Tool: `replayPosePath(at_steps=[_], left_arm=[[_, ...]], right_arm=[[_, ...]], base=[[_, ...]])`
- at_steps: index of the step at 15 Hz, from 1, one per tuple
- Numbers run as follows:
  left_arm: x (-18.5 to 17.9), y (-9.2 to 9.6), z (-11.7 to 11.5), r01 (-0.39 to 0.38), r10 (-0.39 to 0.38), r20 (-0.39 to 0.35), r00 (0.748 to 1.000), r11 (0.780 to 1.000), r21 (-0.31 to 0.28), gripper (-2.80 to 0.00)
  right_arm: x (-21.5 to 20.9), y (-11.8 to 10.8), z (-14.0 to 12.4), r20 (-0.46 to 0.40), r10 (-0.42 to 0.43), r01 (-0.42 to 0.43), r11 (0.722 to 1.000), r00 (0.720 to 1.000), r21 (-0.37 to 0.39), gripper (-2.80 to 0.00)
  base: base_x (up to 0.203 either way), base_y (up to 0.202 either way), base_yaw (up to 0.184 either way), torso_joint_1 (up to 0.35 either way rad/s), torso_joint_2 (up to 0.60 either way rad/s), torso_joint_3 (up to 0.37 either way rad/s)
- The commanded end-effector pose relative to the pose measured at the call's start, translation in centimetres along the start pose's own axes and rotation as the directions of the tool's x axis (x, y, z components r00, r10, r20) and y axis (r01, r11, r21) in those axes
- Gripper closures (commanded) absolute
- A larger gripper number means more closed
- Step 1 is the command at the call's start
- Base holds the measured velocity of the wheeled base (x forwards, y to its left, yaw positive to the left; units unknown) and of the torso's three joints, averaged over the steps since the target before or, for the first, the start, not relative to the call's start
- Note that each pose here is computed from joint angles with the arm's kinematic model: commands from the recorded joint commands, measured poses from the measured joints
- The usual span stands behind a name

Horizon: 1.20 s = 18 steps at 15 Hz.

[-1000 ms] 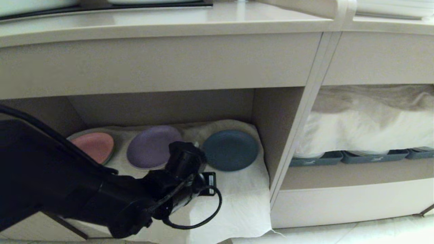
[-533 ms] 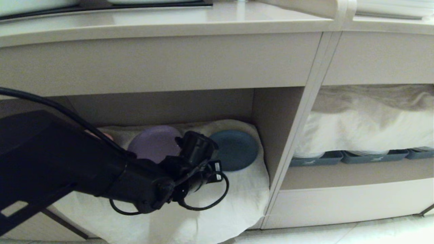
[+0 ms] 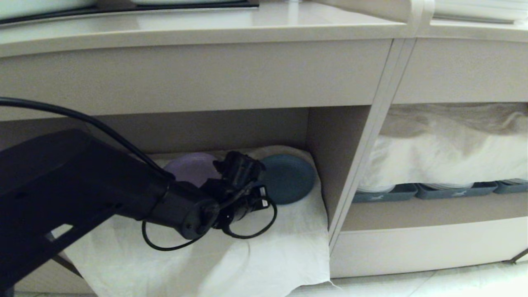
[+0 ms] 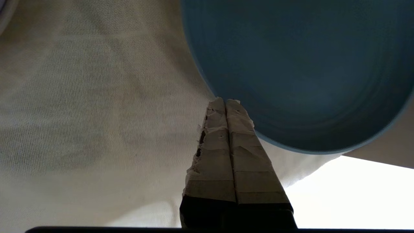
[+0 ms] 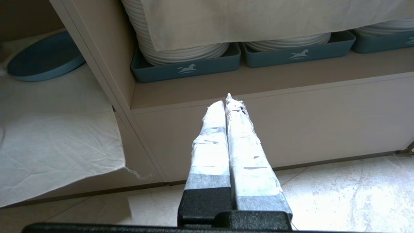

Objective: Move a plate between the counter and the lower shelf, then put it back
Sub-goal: Pick up the plate in the cupboard

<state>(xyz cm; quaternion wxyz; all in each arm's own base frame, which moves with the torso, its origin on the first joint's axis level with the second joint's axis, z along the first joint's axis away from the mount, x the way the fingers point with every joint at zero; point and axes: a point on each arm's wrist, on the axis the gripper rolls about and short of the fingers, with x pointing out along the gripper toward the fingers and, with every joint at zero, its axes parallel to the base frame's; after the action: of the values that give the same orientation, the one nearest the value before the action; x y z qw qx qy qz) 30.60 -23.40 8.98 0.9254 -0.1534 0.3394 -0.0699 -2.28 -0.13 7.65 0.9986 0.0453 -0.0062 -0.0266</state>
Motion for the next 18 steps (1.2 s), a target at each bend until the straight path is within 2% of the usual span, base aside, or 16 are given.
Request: replayPosePath(at_steps=[1,15,16,18], left_arm=[[0.6,-0.2,0.5,-0.007,0.007,0.003,1.0,1.0,-0.014,0.0],[1.8,-0.7,0.9,-0.017,0.017,0.002,1.0,1.0,-0.025,0.0],[1.9,-0.6,0.8,-0.018,0.018,0.001,1.0,1.0,-0.024,-2.8],[1.9,-0.7,0.8,-0.017,0.017,0.0,1.0,1.0,-0.023,-2.8]], right_arm=[[0.0,0.0,0.0,0.001,0.0,0.0,1.0,1.0,0.001,0.0],[0.0,0.0,0.0,0.001,0.0,0.0,1.0,1.0,0.0,0.0],[0.0,0.0,0.0,0.001,0.0,0.0,1.0,1.0,0.0,0.0],[0.0,0.0,0.0,0.001,0.0,0.0,1.0,1.0,0.0,0.0]], base=[[0.0,0.0,0.0,0.0,0.0,0.0],[0.0,0.0,0.0,0.0,0.0,0.0],[0.0,0.0,0.0,0.0,0.0,0.0],[0.0,0.0,0.0,0.0,0.0,0.0]])
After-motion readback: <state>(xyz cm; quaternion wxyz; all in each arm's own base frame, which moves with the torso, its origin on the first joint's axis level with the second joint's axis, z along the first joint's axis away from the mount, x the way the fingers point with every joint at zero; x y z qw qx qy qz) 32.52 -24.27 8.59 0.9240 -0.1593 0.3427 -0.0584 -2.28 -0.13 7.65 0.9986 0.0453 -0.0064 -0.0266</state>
